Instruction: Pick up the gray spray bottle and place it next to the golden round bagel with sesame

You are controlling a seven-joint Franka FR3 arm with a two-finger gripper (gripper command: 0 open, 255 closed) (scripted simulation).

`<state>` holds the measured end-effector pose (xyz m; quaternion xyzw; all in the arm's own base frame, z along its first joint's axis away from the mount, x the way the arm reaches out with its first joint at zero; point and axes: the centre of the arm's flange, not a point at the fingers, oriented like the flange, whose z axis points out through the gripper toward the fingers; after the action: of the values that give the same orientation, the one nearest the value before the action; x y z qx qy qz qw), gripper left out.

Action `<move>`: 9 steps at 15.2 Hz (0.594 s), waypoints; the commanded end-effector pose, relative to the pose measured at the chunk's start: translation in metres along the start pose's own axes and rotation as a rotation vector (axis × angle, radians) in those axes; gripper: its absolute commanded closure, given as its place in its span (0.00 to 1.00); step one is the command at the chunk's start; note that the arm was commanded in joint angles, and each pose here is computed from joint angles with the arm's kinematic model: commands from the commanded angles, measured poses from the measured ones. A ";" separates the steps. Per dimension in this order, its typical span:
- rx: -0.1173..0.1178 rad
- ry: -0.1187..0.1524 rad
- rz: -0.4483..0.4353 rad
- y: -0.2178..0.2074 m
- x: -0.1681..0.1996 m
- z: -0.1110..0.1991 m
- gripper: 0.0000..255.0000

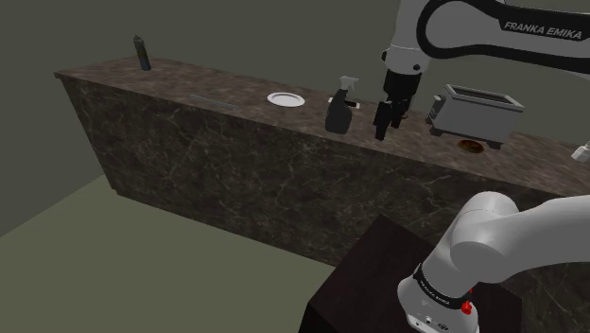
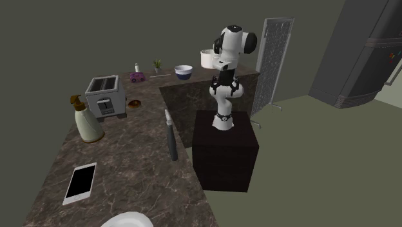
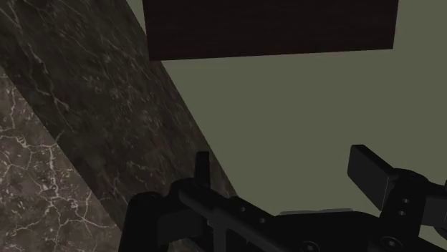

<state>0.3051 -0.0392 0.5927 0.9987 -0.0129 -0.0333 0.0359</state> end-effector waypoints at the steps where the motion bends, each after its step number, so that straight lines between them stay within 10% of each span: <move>1: 0.000 0.000 0.000 0.000 0.000 0.000 0.00; 9: 0.051 0.172 -0.124 0.093 0.032 0.030 0.00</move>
<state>0.3255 -0.1207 0.5718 0.9983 0.0421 0.0388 0.0112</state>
